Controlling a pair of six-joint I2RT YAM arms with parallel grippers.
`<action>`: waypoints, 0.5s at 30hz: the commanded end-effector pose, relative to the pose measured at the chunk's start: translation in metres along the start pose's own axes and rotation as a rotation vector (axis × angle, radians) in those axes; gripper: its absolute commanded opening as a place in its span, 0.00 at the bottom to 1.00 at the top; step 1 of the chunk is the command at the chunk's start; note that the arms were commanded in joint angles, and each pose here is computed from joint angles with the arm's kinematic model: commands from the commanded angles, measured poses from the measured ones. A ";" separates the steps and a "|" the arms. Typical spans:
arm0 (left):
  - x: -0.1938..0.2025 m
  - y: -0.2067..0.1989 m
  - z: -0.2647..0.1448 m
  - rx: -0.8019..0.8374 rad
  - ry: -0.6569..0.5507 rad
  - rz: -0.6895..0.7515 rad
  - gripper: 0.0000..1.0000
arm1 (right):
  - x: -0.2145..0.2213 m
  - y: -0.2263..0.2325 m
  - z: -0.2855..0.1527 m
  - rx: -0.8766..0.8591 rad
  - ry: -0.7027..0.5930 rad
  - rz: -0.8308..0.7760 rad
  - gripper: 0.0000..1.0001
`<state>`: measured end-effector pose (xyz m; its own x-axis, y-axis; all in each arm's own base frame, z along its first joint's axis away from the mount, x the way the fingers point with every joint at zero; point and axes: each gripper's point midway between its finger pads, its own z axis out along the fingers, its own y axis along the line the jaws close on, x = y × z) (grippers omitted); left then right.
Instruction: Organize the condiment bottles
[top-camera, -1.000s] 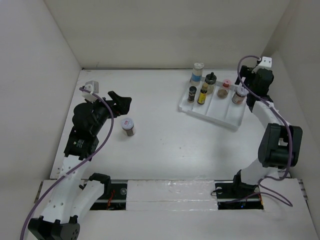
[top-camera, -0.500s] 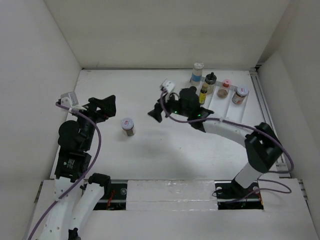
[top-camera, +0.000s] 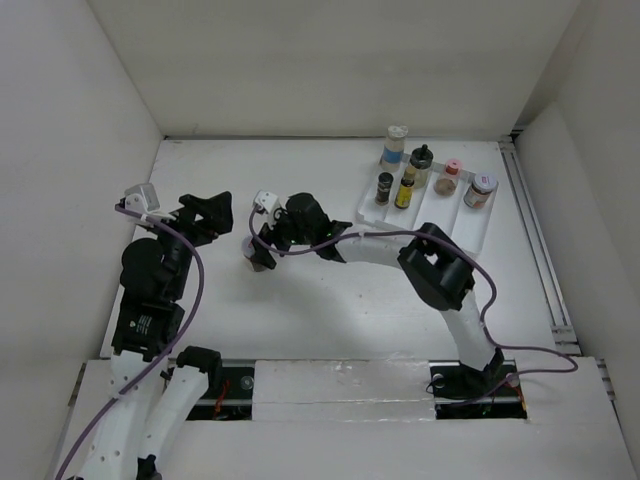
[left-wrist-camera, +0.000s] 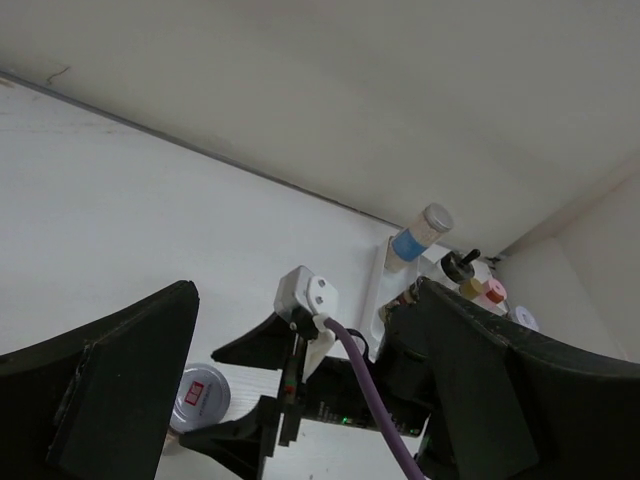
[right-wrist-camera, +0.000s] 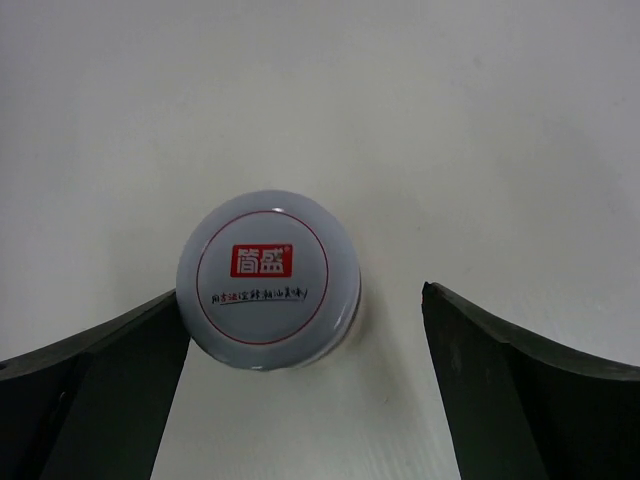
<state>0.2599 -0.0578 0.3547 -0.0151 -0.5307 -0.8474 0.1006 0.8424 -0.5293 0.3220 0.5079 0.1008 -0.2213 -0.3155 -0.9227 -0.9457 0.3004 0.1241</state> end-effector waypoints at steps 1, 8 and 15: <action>-0.003 -0.010 0.002 0.048 -0.011 -0.001 0.88 | -0.038 -0.001 0.015 -0.014 -0.089 -0.057 1.00; 0.002 -0.010 0.003 0.055 0.004 0.001 0.88 | -0.050 -0.004 0.021 -0.004 -0.126 -0.035 0.55; 0.001 -0.013 0.003 0.069 0.002 0.000 0.88 | -0.170 0.025 -0.109 -0.022 -0.448 -0.088 0.42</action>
<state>0.2604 -0.0648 0.3517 -0.0406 -0.5268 -0.8490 0.1293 0.8398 -0.5273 0.3189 0.4949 0.1202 -0.2471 -0.2600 -0.9335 -0.9345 0.3188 0.1585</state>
